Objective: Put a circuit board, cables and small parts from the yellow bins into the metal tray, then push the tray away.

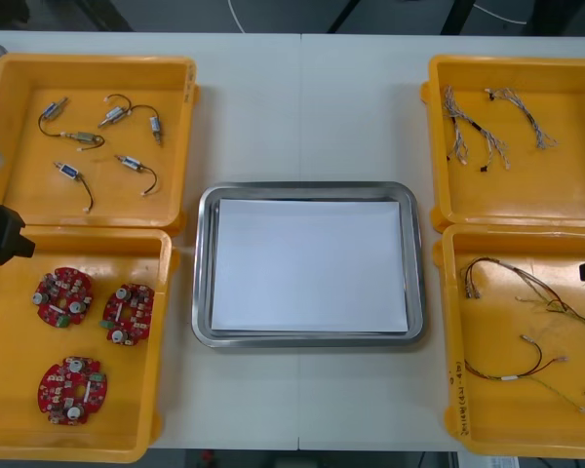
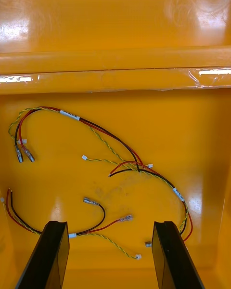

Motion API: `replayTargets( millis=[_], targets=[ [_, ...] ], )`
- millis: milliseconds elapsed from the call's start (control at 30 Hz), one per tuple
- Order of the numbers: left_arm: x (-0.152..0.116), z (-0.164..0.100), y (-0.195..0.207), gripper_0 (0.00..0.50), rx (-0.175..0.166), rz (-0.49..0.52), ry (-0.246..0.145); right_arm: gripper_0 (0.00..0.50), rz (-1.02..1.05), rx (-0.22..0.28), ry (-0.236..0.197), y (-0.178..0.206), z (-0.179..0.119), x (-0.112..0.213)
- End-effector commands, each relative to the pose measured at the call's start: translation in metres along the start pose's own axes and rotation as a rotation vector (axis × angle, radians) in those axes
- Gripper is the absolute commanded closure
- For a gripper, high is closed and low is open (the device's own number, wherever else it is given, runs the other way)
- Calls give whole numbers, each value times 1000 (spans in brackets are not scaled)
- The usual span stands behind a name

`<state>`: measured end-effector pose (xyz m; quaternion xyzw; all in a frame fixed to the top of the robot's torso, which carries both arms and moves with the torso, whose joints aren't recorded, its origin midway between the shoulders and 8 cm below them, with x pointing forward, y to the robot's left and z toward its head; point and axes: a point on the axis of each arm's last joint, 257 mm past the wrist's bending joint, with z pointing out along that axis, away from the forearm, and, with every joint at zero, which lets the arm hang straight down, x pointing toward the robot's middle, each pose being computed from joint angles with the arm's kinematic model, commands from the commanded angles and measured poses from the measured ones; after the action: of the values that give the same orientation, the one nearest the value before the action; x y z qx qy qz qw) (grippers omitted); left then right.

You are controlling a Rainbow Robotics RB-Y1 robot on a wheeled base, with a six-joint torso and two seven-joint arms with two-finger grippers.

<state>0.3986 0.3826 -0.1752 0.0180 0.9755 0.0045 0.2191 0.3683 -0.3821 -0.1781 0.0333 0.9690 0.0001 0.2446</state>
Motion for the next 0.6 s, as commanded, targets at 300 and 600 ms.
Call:
replayTargets(
  millis=[300,600],
  targets=[
    [-12,-9,2,0,-5,64,-38,0,43,37,-12,-15,-9,-3],
    [-12,-9,2,0,-5,64,-38,0,43,37,-12,-15,-9,-3]
  ],
)
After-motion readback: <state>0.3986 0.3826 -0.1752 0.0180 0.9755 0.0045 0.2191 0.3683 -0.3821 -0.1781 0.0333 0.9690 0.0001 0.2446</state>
